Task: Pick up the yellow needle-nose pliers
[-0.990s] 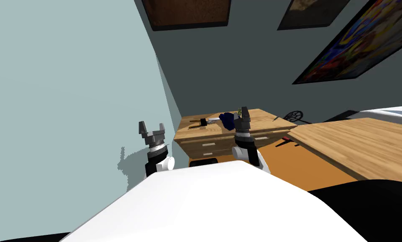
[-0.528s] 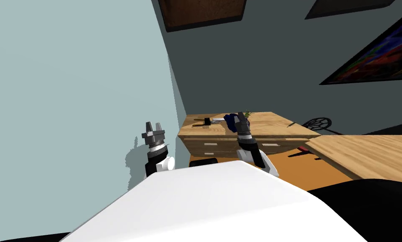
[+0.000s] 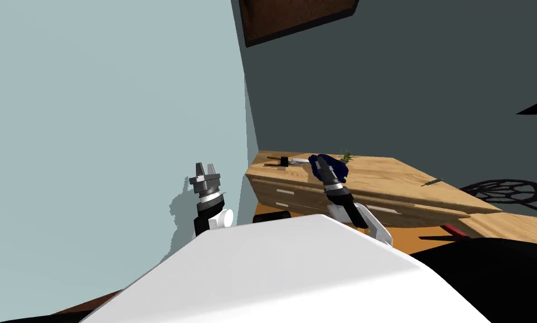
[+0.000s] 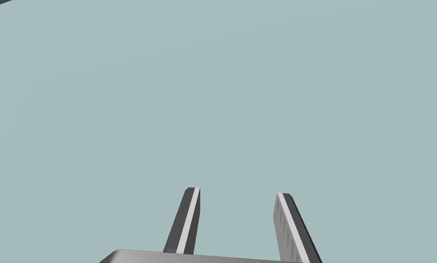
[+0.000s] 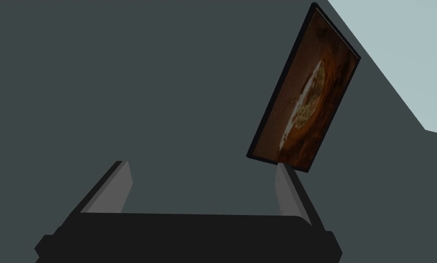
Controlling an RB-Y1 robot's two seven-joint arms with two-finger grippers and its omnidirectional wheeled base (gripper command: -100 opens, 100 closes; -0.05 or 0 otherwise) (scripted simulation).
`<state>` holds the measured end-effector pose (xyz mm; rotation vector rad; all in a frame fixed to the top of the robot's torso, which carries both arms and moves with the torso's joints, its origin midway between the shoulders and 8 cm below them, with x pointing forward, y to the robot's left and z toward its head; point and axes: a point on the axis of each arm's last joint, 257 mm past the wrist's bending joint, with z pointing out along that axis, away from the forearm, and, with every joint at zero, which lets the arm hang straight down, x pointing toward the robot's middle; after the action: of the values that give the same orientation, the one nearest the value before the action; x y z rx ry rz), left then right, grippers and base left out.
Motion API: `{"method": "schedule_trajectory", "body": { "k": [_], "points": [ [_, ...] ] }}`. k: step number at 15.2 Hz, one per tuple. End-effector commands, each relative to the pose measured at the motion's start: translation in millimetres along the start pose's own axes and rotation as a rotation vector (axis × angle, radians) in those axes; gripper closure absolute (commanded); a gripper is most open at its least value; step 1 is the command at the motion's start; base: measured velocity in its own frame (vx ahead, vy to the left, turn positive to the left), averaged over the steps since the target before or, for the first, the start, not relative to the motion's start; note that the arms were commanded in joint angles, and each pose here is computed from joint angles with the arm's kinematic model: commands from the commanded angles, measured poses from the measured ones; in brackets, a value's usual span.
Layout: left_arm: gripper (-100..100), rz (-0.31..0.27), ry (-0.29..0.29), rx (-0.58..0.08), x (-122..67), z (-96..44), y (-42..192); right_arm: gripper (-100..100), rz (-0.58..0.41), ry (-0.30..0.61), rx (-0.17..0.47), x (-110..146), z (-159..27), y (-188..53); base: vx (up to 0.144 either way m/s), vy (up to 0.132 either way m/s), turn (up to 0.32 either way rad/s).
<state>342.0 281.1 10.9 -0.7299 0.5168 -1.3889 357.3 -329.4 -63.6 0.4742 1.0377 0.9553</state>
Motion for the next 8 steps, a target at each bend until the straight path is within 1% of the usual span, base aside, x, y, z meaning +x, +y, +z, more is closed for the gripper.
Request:
{"method": "schedule_trajectory", "body": {
  "k": [1,2,3,4,5,6,7,8],
  "points": [
    [0,0.0,0.0,0.0,0.0,0.0,0,-100,-0.032,0.041,0.022,-1,-7.5,-12,-0.063,-0.059,0.333],
    [0,0.0,0.0,0.0,-0.1,0.0,0,-100,-0.059,0.068,0.059,-4,-18.1,-28,-0.059,-0.049,0.408],
    [0,0.0,0.0,0.0,0.0,0.0,0,-100,-0.069,0.084,0.054,-4,-17.1,-28,-0.061,-0.05,0.373],
    [0,0.0,0.0,0.0,0.0,0.0,0,-100,-0.095,0.109,0.093,-8,-28.9,-44,-0.07,-0.052,0.41],
    [0,0.0,0.0,0.0,0.0,0.0,0,-100,-0.106,0.128,0.087,-8,-27.5,-43,-0.061,-0.05,0.348],
    [0,0.0,0.0,0.0,-0.1,0.0,0,-100,-0.131,0.153,0.129,-13,-40.4,-60,-0.051,-0.051,0.469],
    [0,0.0,0.0,0.0,0.0,0.0,0,-100,-0.143,0.172,0.122,-13,-38.8,-59,-0.045,-0.052,0.41],
    [0,0.0,0.0,0.0,-0.1,0.0,0,-100,-0.144,0.174,0.122,-13,-38.7,-59,-0.031,-0.037,0.145]
  ]
}}
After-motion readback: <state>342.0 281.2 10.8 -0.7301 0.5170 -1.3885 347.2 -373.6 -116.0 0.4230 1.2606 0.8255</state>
